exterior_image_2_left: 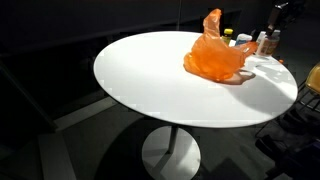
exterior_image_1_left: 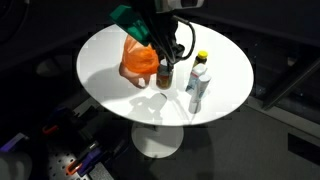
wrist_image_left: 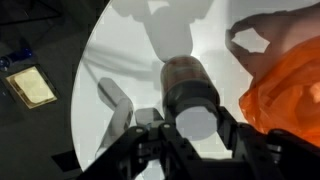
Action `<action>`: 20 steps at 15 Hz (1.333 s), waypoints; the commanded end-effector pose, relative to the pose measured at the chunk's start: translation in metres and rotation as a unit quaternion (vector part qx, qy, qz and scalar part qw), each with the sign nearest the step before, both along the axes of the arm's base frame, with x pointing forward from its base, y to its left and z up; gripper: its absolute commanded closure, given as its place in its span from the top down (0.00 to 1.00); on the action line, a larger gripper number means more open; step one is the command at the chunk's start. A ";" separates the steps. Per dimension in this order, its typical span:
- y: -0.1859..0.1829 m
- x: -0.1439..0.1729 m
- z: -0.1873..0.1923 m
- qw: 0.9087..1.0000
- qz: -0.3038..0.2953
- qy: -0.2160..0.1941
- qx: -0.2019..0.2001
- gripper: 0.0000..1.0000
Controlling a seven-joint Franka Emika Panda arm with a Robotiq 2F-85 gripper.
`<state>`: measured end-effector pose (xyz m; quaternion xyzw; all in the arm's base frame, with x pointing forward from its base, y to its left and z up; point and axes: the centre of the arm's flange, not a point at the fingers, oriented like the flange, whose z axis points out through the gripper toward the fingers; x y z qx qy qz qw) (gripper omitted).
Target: Remove the white bottle from the plastic bag
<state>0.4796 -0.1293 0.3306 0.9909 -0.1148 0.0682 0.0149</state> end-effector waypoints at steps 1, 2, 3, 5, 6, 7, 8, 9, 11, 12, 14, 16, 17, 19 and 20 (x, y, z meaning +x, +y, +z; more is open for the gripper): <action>-0.008 0.009 -0.013 1.000 -0.016 0.012 -0.010 0.19; -0.009 0.009 -0.017 1.000 -0.018 0.016 -0.011 0.19; -0.010 0.009 -0.021 1.000 -0.019 0.020 -0.010 0.19; -0.011 0.009 -0.027 1.000 -0.019 0.023 -0.008 0.19; -0.011 0.009 -0.030 1.000 -0.018 0.021 -0.006 0.19; -0.011 0.009 -0.032 1.000 -0.016 0.016 -0.004 0.19; -0.010 0.009 -0.033 1.000 -0.015 0.011 -0.005 0.19; -0.010 0.010 -0.034 1.000 -0.014 0.004 -0.005 0.19; -0.010 0.011 -0.036 1.000 -0.013 -0.004 -0.009 0.19; -0.010 0.012 -0.037 1.000 -0.014 -0.005 -0.010 0.20; -0.010 0.012 -0.038 1.000 -0.012 -0.005 -0.010 0.70; -0.010 0.011 -0.035 1.000 -0.010 -0.007 -0.008 0.83; -0.010 0.011 -0.032 1.000 -0.008 -0.006 -0.005 0.92; -0.008 0.010 -0.022 1.000 -0.005 -0.002 -0.002 1.00; -0.007 0.010 -0.018 1.000 -0.005 0.001 -0.002 1.00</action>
